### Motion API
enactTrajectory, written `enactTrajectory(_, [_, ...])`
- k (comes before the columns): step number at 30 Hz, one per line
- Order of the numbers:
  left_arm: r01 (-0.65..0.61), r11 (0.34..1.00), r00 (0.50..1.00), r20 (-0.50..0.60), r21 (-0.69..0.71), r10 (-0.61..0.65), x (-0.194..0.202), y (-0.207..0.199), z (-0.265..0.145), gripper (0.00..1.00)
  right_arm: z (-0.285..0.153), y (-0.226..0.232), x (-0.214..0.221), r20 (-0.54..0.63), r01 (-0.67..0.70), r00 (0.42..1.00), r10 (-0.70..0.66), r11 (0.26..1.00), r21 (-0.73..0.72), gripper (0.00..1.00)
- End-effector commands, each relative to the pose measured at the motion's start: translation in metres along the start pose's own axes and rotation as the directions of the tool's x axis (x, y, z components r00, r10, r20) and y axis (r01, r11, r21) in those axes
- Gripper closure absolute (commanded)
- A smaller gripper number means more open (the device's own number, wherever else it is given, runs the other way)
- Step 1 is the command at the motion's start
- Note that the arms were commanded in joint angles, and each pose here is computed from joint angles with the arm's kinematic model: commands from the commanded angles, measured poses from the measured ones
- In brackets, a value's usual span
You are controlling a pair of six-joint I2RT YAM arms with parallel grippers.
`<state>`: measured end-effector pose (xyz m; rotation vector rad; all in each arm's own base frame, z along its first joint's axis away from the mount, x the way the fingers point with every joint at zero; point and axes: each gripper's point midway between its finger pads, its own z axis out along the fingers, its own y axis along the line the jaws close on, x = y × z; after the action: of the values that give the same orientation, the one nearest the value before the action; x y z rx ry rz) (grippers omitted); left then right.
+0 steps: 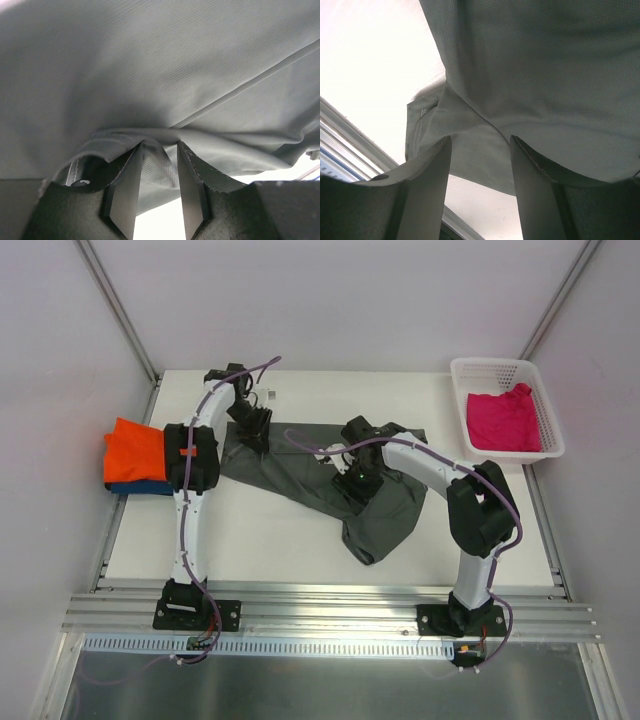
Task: Fold and stack the t-shirts
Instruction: Fold the tshirt
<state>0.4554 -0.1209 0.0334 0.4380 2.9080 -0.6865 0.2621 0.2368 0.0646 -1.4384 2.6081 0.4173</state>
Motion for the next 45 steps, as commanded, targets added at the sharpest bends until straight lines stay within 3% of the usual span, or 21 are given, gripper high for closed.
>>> enactTrajectory(1, [-0.041,0.999,0.999,0.032,-0.007,0.041,-0.014,-0.009,-0.003,0.66,-0.014,0.003,-0.017,0.049,0.049,0.998,-0.049,0.999,0.016,0.46])
enactTrajectory(10, [-0.082,0.996,0.995,0.053,-0.038,0.084,-0.02,-0.021,-0.012,0.66,-0.013,0.004,-0.02,0.053,0.059,0.997,-0.06,0.998,0.022,0.46])
enactTrajectory(14, [-0.086,0.993,0.989,0.112,-0.076,0.094,-0.022,-0.025,-0.049,0.63,-0.011,0.004,-0.021,0.055,0.059,0.997,-0.06,0.998,0.02,0.46])
enactTrajectory(25, [-0.042,0.993,0.988,0.146,-0.115,0.058,0.007,-0.02,-0.098,0.64,-0.008,0.005,-0.021,0.058,0.054,0.997,-0.054,0.999,0.008,0.46])
enactTrajectory(45, [0.009,0.994,0.999,0.053,-0.106,-0.004,-0.001,0.017,-0.038,0.65,-0.004,0.004,-0.019,0.053,0.03,0.998,-0.03,0.999,-0.011,0.46])
